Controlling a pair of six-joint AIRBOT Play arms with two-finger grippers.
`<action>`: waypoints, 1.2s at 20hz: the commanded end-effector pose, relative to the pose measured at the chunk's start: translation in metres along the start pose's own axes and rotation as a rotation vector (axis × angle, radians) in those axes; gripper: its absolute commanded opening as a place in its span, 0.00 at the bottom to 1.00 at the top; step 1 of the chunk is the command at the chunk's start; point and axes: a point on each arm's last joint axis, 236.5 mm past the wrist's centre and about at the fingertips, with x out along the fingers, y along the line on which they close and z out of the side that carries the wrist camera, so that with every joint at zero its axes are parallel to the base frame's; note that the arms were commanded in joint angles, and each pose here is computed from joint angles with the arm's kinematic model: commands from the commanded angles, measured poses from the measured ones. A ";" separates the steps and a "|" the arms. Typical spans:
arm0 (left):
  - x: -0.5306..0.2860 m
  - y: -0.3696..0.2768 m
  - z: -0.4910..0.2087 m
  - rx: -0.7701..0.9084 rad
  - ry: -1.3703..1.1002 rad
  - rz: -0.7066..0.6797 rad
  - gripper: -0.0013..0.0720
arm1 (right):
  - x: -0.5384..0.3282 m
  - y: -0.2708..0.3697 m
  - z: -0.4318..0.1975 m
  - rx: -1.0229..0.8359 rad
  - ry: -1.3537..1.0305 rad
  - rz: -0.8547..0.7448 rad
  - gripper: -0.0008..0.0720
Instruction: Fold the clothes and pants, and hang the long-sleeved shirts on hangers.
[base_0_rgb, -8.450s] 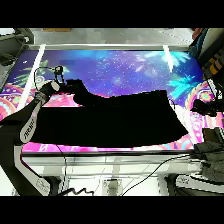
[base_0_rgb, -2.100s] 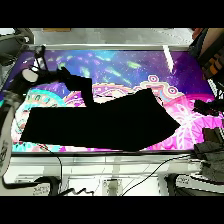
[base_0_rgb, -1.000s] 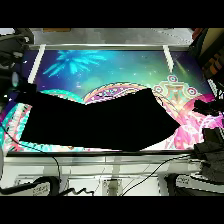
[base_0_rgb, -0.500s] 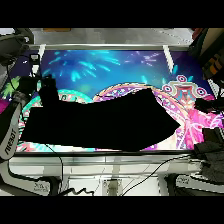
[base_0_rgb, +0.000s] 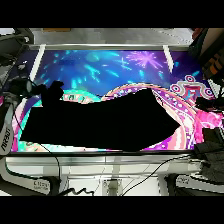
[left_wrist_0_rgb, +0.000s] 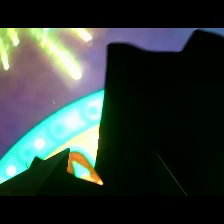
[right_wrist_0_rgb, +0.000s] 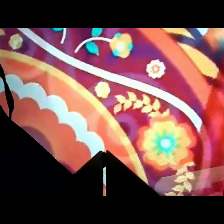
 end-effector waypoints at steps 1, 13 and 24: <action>0.013 0.012 -0.023 -0.176 0.110 -0.100 0.76 | 0.000 0.000 0.001 0.001 -0.003 -0.001 0.03; 0.076 0.009 0.000 -0.252 -0.053 -0.138 0.77 | 0.000 0.002 0.010 0.015 -0.042 0.009 0.03; 0.050 0.036 -0.005 -0.072 -0.008 -0.024 0.59 | 0.000 0.001 0.012 0.015 -0.051 0.006 0.03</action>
